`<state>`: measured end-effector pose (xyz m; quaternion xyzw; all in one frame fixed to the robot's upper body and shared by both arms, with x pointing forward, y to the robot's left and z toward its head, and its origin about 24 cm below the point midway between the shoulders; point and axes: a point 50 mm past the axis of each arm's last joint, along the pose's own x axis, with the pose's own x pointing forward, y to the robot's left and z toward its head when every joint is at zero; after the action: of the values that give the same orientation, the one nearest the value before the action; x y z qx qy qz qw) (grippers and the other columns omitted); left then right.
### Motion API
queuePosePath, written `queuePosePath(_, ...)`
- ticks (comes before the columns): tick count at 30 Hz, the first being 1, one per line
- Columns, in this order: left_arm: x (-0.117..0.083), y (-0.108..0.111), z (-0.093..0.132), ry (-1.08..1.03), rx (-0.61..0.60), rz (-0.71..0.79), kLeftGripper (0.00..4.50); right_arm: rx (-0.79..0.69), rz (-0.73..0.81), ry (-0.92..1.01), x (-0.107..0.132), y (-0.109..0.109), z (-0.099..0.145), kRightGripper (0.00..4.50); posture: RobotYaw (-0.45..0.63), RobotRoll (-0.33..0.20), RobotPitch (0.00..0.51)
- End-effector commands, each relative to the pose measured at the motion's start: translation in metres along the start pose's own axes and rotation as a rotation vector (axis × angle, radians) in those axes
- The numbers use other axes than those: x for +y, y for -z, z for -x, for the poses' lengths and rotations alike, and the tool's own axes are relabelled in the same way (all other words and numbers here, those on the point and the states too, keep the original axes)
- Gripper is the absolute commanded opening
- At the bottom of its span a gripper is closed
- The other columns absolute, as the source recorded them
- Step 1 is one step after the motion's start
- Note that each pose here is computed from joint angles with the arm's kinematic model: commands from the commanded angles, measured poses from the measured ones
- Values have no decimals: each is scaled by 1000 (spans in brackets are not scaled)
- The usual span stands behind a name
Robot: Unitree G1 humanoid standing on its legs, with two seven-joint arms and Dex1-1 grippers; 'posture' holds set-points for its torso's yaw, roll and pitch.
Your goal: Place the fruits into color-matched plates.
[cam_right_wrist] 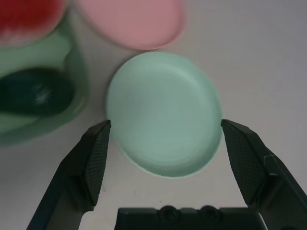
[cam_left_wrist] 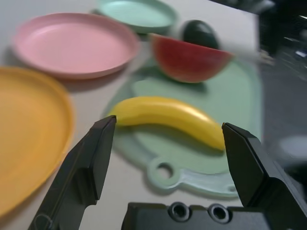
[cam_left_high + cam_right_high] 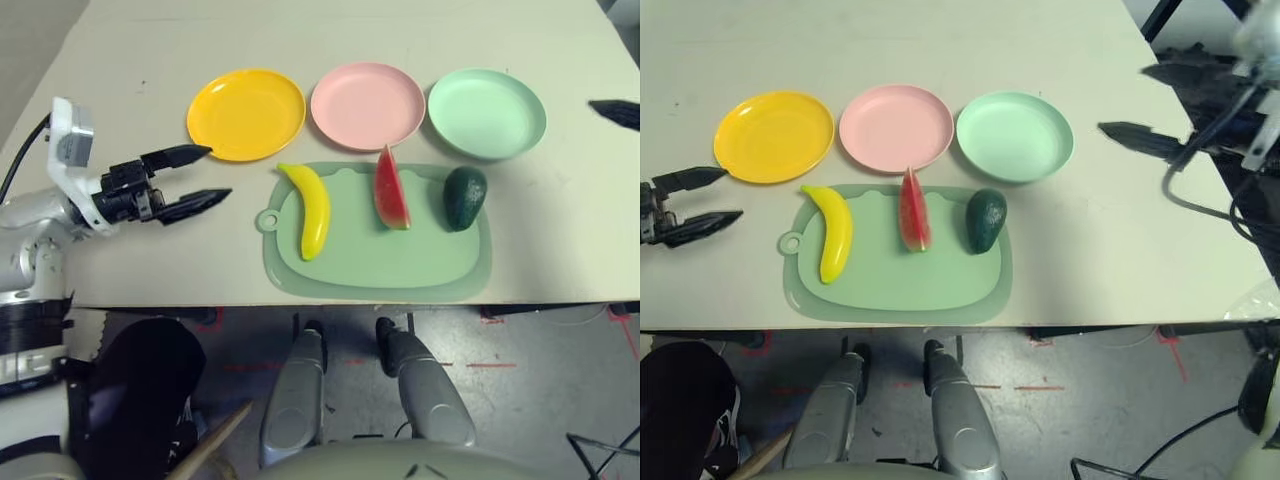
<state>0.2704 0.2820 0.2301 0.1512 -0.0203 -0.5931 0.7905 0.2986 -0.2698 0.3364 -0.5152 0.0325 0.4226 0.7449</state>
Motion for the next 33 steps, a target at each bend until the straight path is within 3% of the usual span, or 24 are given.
queuePosePath(1,-3,-4,-4,101,62,-15,4500,87,244,-222,2,-9,-15,4472,-120,0,306)
queuePosePath(4,-3,-4,-5,120,97,-22,4500,95,434,-334,0,-22,-32,4472,-120,0,304)
queuePosePath(12,-1,-1,5,96,118,-3,4500,42,706,-509,4,-44,-64,4472,-116,0,312)
queuePosePath(19,0,2,5,86,89,5,4500,-87,729,-602,18,-60,-90,4472,-116,0,315)
queuePosePath(33,6,-2,12,62,118,-21,4500,-63,773,-668,22,-61,-112,4472,-88,0,314)
